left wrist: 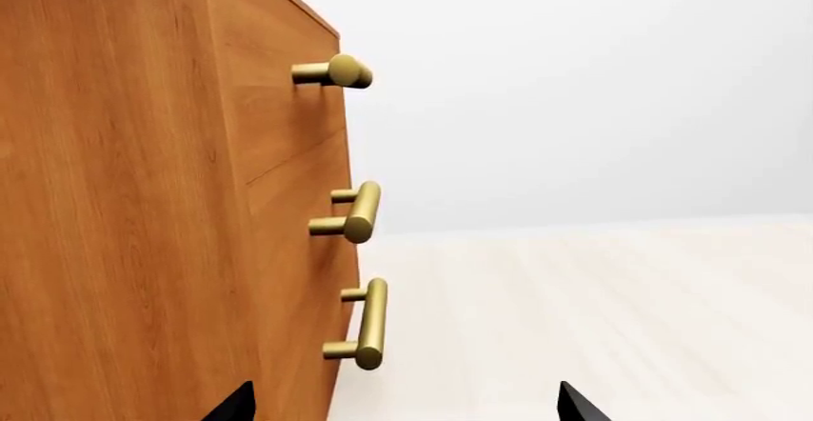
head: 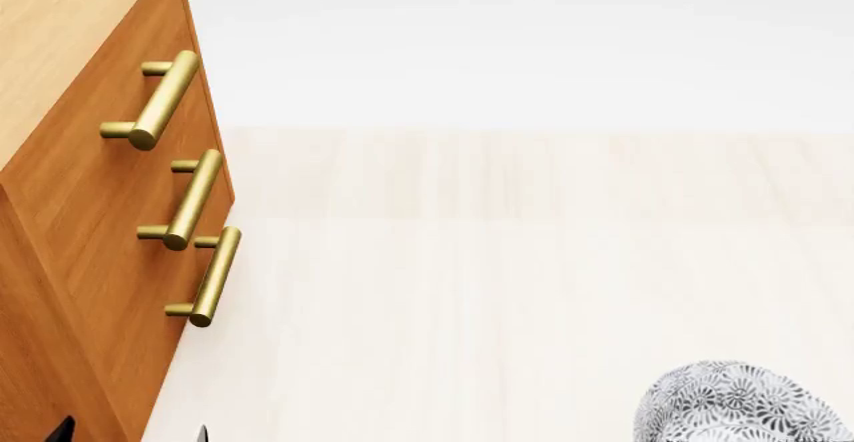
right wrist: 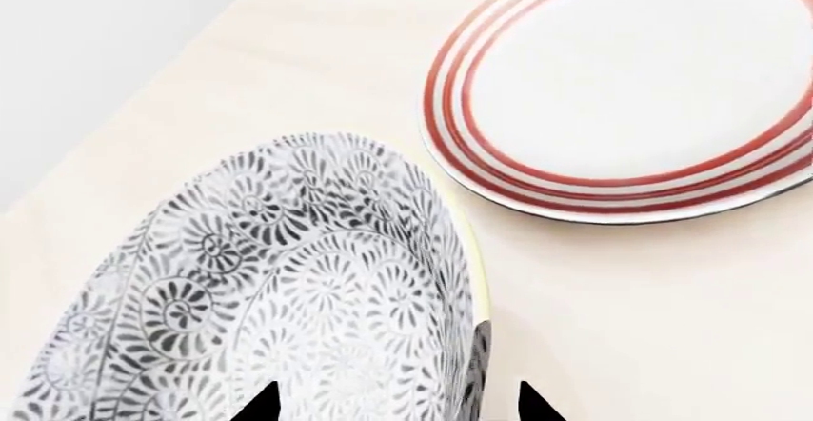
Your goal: Put the bowl on top of the cabinet.
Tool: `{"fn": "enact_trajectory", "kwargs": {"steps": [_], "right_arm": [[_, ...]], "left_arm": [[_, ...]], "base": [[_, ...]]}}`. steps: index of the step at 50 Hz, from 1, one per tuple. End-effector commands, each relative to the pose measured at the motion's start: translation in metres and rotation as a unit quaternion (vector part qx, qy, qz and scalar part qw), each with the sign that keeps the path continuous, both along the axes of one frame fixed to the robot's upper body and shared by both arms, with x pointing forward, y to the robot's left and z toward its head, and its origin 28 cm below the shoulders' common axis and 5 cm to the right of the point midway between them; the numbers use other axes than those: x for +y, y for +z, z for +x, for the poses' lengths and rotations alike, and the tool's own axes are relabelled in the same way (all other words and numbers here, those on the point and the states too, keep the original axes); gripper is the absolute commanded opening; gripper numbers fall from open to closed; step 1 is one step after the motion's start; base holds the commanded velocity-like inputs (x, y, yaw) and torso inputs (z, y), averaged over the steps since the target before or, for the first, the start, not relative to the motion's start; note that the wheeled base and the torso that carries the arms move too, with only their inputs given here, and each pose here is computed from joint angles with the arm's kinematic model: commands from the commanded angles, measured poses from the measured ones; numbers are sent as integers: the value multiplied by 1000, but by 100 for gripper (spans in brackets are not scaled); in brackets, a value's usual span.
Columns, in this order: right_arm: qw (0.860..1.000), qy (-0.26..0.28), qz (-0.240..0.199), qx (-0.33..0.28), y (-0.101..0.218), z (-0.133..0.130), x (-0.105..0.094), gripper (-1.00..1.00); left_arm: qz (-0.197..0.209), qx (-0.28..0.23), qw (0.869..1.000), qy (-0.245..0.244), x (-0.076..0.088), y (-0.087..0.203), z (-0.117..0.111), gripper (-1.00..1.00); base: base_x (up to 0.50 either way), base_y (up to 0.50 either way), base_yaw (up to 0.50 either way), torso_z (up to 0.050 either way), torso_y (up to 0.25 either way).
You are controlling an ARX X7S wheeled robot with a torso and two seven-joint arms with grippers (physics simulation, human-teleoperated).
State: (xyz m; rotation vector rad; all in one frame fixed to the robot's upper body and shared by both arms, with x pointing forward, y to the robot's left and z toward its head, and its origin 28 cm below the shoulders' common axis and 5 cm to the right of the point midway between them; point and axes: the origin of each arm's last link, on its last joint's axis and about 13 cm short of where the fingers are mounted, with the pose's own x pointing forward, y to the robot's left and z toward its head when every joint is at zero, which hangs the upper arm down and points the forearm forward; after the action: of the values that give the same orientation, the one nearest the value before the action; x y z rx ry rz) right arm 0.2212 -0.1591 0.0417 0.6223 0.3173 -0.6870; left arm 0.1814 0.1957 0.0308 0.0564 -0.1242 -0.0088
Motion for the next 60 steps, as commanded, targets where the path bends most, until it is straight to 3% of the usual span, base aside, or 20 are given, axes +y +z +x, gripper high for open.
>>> {"fn": "enact_trajectory", "kwargs": {"steps": [1,31,38,41,50,60], "right_arm": [[1000,-3,2,12,-4,-2,-1,-100],[1000,1,3,3,-4,-3,0,-100],[998,51,-16,-44,-1,-5,8,-100],[996,47,-34,-73,1,-6,10,-100],[989,65,2,-132,8,-15,7,-100],[988,56,0,-142,9,-19,6,-100]], "left_arm": [[0,0,1000,0,0,0,0,100],[0,2,1000,0,0,-1,1,100],[1,4,1000,-2,-1,-2,2,100],[0,4,1000,-2,0,-2,1,100],[2,3,1000,-1,-1,-1,1,100],[2,4,1000,-1,-1,-2,2,100]], "base": [[0,0,0,0,0],[0,0,0,0,0],[0,0,0,0,0],[0,0,0,0,0],[0,0,0,0,0],[0,0,0,0,0]]}}
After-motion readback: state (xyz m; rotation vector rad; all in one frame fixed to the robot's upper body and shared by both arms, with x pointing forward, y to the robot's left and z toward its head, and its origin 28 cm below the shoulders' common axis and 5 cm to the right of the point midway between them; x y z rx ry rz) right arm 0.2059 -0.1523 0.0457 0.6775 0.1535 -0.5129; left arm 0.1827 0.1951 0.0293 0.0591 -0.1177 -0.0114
